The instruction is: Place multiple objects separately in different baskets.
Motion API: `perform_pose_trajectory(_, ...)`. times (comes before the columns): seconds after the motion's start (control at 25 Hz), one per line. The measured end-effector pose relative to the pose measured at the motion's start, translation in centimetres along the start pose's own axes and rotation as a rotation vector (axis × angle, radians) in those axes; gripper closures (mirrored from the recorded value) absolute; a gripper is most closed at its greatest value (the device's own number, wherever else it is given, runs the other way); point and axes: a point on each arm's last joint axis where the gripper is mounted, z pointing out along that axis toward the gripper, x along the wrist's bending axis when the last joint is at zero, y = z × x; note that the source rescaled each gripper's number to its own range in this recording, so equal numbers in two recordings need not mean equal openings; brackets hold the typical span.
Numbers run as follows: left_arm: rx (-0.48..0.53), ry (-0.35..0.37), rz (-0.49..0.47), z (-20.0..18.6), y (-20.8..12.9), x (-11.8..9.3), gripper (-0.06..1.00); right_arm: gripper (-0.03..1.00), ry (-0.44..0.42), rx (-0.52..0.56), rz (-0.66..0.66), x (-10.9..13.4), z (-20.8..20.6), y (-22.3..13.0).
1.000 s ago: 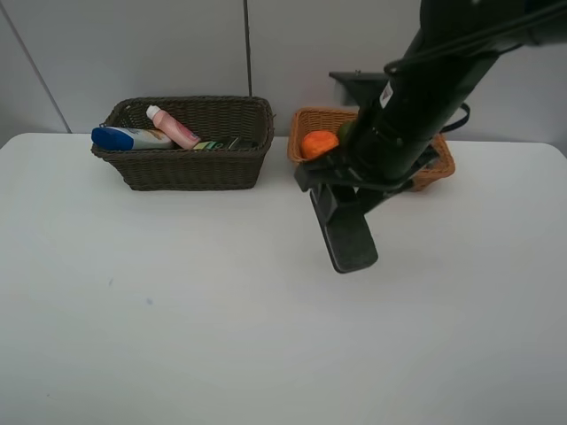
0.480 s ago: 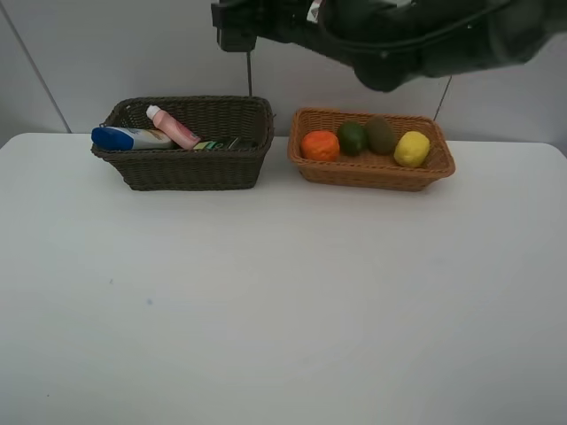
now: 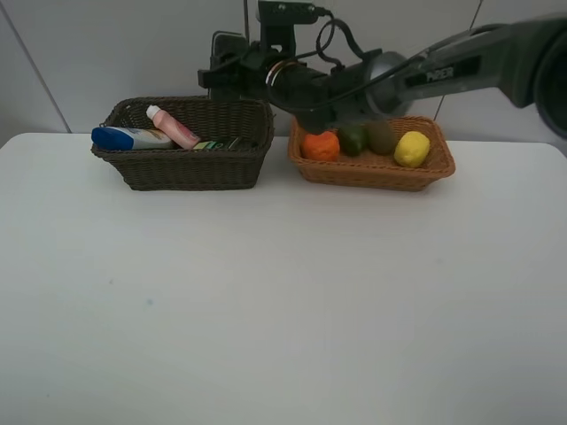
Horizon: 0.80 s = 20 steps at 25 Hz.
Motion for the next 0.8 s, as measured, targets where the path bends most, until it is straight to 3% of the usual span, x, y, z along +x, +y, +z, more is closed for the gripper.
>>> perform_pose_trajectory(0.08, 0.0, 0.0, 0.0, 0.0, 0.0, 0.0, -0.06, 0.26, -0.011, 0.038, 0.019, -0.1, 0.2, -0.5)
perform_pose_trajectory(0.2, 0.0, 0.0, 0.0, 0.0, 0.0, 0.0, -0.06, 0.04, -0.02, 0.071, 0.03, -0.3, 0.2, -0.8)
perform_pose_trajectory(0.44, 0.0, 0.0, 0.0, 0.0, 0.0, 0.0, -0.06, -0.01, -0.063, 0.143, 0.049, -2.1, -1.6, 2.9)
perform_pose_trajectory(0.64, 0.0, 0.0, 0.0, 0.0, 0.0, 0.0, -0.06, -0.01, -0.195, 0.238, 0.089, -8.1, -6.6, 9.4)
perform_pose_trajectory(0.8, 0.0, 0.0, 0.0, 0.0, 0.0, 0.0, -0.06, -0.01, -0.349, 0.417, 0.148, -14.6, -11.2, 10.9)
